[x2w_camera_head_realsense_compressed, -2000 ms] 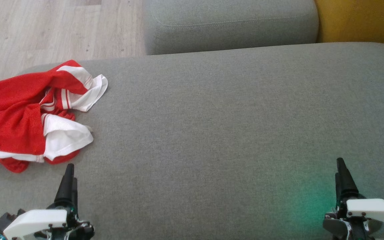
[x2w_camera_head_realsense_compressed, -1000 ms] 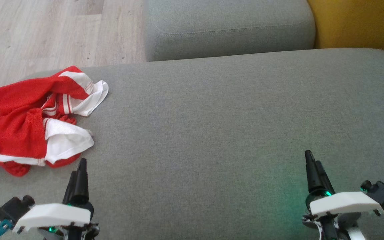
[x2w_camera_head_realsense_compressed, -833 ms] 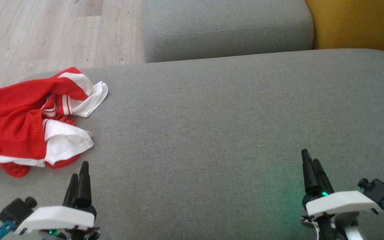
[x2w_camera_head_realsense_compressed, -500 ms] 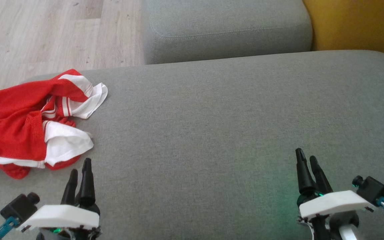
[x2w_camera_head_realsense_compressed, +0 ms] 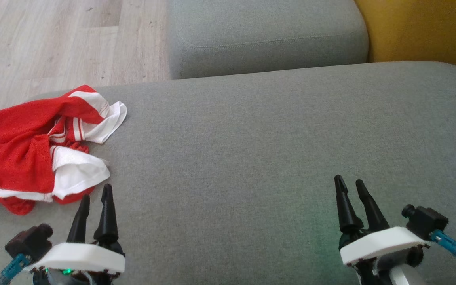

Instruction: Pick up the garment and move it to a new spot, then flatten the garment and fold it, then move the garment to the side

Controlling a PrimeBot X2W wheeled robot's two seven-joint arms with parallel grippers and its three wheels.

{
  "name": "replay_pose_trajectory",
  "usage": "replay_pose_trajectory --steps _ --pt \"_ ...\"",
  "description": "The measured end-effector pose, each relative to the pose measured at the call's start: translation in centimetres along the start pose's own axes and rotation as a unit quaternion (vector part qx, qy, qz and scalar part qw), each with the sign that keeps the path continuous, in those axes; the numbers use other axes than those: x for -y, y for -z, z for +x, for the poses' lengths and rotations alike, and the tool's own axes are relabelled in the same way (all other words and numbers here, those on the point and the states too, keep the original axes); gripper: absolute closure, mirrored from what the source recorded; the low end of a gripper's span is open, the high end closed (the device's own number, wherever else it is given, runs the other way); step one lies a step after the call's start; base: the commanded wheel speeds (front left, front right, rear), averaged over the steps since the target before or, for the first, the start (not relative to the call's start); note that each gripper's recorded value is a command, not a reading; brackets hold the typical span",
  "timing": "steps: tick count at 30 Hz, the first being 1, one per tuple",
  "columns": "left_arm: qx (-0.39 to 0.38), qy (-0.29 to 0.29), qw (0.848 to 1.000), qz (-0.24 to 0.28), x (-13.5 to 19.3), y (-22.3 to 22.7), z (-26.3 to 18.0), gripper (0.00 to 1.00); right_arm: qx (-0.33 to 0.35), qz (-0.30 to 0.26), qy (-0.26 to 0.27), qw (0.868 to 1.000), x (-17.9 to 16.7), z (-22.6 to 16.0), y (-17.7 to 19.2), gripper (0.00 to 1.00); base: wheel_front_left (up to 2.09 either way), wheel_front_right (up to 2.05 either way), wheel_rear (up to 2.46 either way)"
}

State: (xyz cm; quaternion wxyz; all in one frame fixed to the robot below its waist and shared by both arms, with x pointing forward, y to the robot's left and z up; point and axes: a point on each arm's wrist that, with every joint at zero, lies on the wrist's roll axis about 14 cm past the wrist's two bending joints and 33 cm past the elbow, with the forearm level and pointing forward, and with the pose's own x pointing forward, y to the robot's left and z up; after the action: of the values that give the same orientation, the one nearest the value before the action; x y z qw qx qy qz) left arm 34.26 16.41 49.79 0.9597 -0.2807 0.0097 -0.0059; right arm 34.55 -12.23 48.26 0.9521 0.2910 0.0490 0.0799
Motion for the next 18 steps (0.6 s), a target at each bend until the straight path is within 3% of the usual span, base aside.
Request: replay_pose_trajectory --steps 18 --pt "0.021 0.035 0.994 0.105 1.7 -0.5 -0.4 0.0 0.018 -0.105 -0.021 0.994 -0.9 -0.3 -0.5 0.0 0.0 0.0 0.0"
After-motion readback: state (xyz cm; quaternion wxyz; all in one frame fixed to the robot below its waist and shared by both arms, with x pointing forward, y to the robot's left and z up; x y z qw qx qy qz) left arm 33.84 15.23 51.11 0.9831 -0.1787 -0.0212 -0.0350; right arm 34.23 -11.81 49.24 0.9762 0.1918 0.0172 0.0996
